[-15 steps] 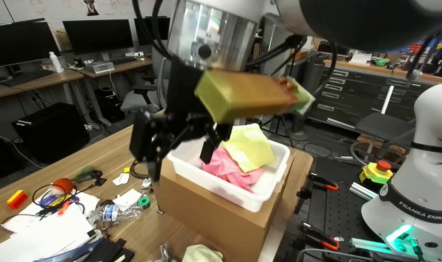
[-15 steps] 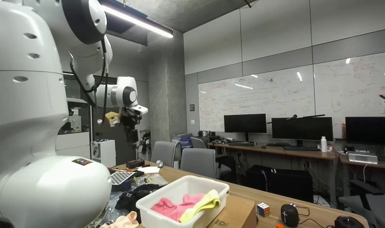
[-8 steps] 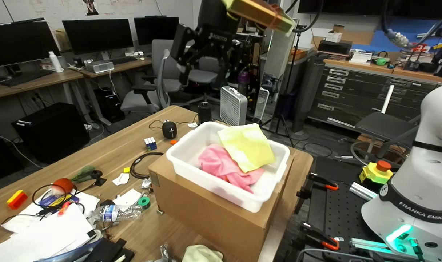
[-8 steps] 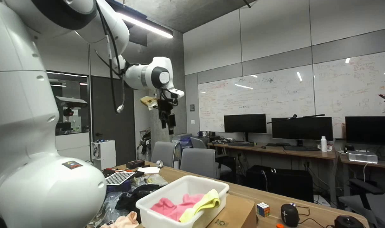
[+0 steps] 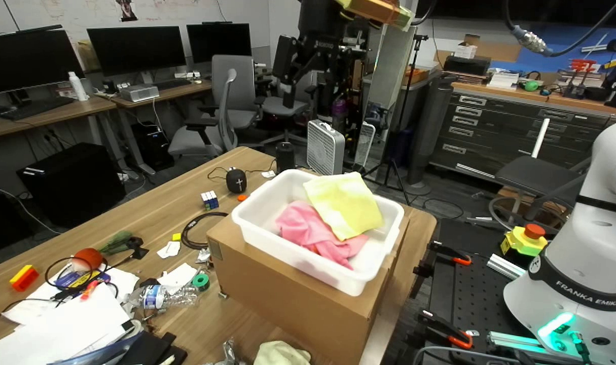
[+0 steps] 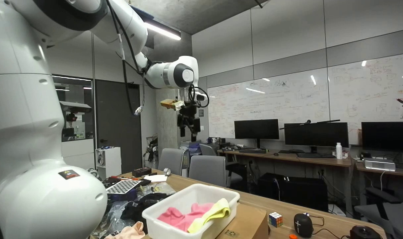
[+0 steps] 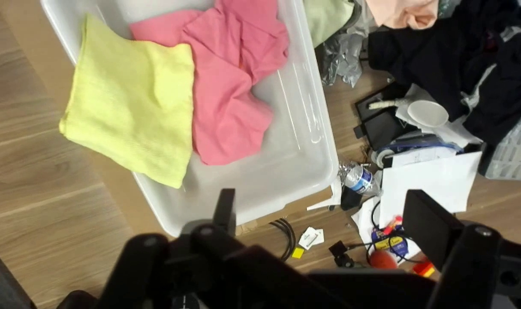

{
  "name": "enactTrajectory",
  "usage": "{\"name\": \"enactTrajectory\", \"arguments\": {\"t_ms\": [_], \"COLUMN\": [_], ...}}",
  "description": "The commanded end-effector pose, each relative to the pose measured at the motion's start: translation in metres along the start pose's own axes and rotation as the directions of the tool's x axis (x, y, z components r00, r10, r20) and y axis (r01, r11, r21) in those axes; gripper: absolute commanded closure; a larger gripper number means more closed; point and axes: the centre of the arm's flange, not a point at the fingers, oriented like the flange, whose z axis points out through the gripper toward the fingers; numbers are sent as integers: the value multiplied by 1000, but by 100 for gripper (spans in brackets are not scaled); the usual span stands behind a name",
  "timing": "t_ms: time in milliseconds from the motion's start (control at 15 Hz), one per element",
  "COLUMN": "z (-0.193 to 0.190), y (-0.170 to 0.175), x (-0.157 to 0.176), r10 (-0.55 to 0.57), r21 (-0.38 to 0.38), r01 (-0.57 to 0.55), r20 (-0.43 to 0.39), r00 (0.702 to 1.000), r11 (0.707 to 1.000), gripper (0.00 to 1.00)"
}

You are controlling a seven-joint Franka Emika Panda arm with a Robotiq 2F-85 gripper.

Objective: Take the towels and t-shirts out of the box and place them on the table

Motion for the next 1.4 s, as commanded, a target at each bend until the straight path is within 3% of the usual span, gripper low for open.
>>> {"name": "enactTrajectory", "arguments": {"t_ms": [0, 533, 1333], "z": [7, 46, 109], "y": [-2, 6, 46], "x": [4, 17, 67], "r10": [-114, -223, -82], "r21": [-60, -100, -90], "r01": [117, 234, 87], "r20": [64, 107, 66], "r00": [991, 969, 994], "r11": [991, 967, 992], "gripper": [0, 0, 0]}}
